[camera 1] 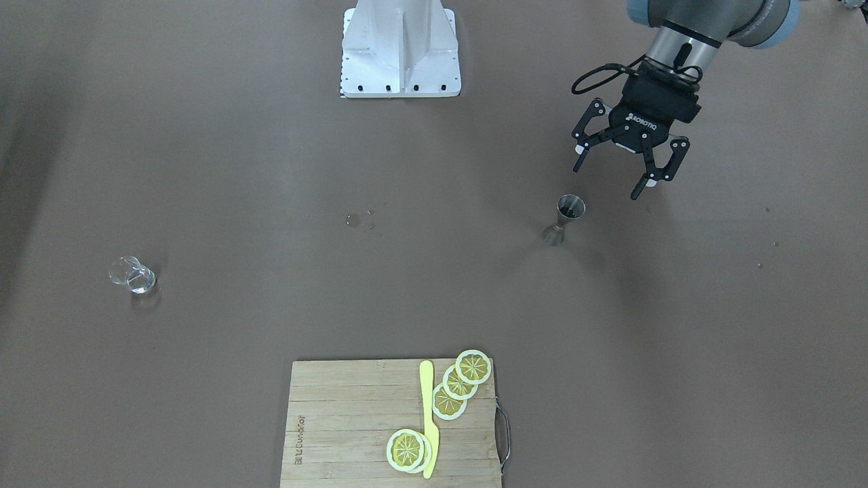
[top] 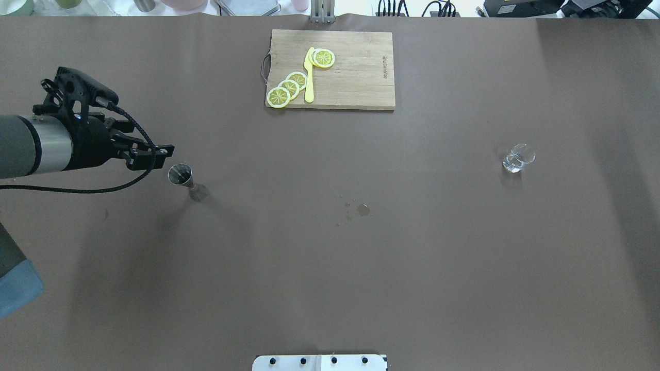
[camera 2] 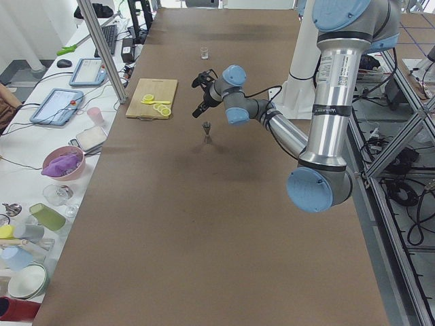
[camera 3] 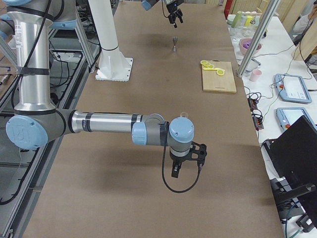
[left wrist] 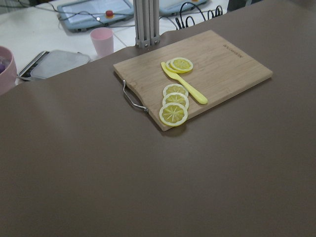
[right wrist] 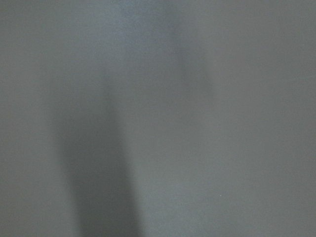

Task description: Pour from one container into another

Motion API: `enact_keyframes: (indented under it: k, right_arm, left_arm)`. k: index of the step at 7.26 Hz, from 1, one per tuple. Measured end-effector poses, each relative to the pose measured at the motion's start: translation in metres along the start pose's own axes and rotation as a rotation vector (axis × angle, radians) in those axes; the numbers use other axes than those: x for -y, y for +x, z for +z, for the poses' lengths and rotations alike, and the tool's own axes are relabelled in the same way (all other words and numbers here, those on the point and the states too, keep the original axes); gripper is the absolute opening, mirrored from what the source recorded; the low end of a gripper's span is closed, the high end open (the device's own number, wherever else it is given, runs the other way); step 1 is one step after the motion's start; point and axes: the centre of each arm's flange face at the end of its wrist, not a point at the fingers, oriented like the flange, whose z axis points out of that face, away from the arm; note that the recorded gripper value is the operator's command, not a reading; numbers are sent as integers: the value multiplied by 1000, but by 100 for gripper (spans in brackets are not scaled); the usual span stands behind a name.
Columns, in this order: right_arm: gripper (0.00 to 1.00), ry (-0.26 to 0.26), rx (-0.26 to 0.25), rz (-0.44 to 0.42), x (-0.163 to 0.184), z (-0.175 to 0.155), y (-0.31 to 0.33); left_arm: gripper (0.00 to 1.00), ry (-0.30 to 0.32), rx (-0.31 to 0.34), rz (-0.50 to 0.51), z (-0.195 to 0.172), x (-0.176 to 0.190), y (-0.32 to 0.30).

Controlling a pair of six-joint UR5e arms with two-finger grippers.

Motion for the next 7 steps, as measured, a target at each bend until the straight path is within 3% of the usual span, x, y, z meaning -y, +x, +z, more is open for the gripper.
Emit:
enact_keyframes:
  k: [3, 5, 7]
  right_arm:
    - [100, 5, -6, 38, -12, -2, 21]
    - [100, 12, -5, 44, -14, -6, 23]
    - [100, 11, -3, 59, -13, -8, 24]
  left_arm:
    - [98, -289, 84, -29, 21, 21, -40]
    - [98, -472, 8, -93, 24, 23, -93]
    - [98, -611, 10, -233, 12, 13, -146]
